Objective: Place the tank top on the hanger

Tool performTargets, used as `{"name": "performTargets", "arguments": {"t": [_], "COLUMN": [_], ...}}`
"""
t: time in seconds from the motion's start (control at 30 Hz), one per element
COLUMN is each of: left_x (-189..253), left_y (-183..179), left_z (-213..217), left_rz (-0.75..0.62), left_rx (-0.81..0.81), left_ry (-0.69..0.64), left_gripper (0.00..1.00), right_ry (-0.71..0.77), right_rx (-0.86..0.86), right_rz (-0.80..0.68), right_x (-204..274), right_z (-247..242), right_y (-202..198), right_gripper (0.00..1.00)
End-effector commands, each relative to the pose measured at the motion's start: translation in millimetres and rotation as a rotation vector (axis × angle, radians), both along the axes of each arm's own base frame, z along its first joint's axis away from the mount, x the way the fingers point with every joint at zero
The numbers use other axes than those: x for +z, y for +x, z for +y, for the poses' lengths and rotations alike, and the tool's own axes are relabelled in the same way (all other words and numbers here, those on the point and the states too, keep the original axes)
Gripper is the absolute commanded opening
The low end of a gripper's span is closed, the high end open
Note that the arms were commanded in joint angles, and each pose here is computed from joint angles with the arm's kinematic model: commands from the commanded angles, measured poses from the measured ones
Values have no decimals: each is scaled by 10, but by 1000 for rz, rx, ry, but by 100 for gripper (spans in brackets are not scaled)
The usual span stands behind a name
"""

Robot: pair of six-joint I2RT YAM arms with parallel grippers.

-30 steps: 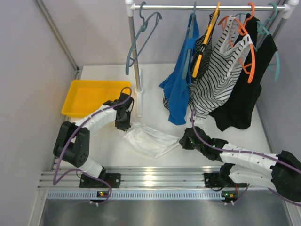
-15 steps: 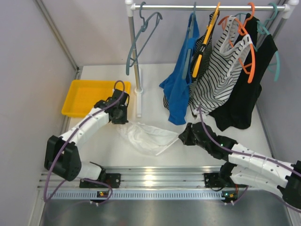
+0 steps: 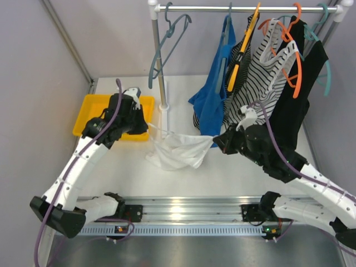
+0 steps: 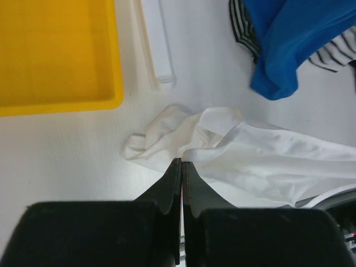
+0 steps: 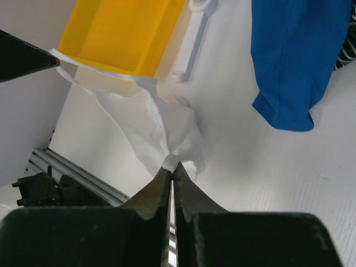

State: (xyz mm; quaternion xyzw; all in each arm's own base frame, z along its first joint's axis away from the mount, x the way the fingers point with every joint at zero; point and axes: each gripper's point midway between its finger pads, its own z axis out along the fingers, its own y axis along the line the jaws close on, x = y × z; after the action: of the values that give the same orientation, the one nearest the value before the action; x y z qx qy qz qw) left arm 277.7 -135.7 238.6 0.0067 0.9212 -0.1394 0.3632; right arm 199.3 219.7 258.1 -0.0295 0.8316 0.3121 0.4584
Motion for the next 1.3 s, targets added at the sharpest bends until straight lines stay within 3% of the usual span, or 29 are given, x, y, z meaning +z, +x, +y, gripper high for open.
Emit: {"name": "performTargets", "arguments": {"t": [0.0,0.33,0.6,0.73,0.83,0.87,0.93,0.97,1.0,1.07,1.27], "left_x": [476,1811,2058,1608,1095,683,499,83,7,-486,-1126], "left_y": [-151,-355,-498,-475,-469,-471,-498,-550,-555,-655,-836], "left_z": [-124,-113,-150,-173,-225,-254,-346,-402,-449,-492,-627], "left_rz": [-78,-371,-397,-317,-230,-145,-121,-40,-39,43,131], "left_rx": [-59,-81,-82,-48,-20,-6,-3,-1,6,31,36], "left_ry": [-123,-300,-403,-412,-437,-424,-497,-487,-519,-490,-407], "left_gripper": [0,0,0,0,0,0,0,0,0,0,0], "right_ry": [-12,-66,-60,-82,-92,-118,-79,-112,-97,-115,-147], "right_rx": [-7,8,18,70,106,118,142,142,133,138,124], "right_rz": [-72,-183,-240,-164,-56,4,72,142,188,272,397], "right_x": [404,1180,1605,1228,652,285,-5,-407,-576,-1057,-1605], "right_z": [-87,-82,-101,13,95,87,170,127,134,116,92], "right_y": [60,220,237,198,118,58,-25,-98,-139,-244,-361], "right_gripper": [0,0,0,0,0,0,0,0,0,0,1]}}
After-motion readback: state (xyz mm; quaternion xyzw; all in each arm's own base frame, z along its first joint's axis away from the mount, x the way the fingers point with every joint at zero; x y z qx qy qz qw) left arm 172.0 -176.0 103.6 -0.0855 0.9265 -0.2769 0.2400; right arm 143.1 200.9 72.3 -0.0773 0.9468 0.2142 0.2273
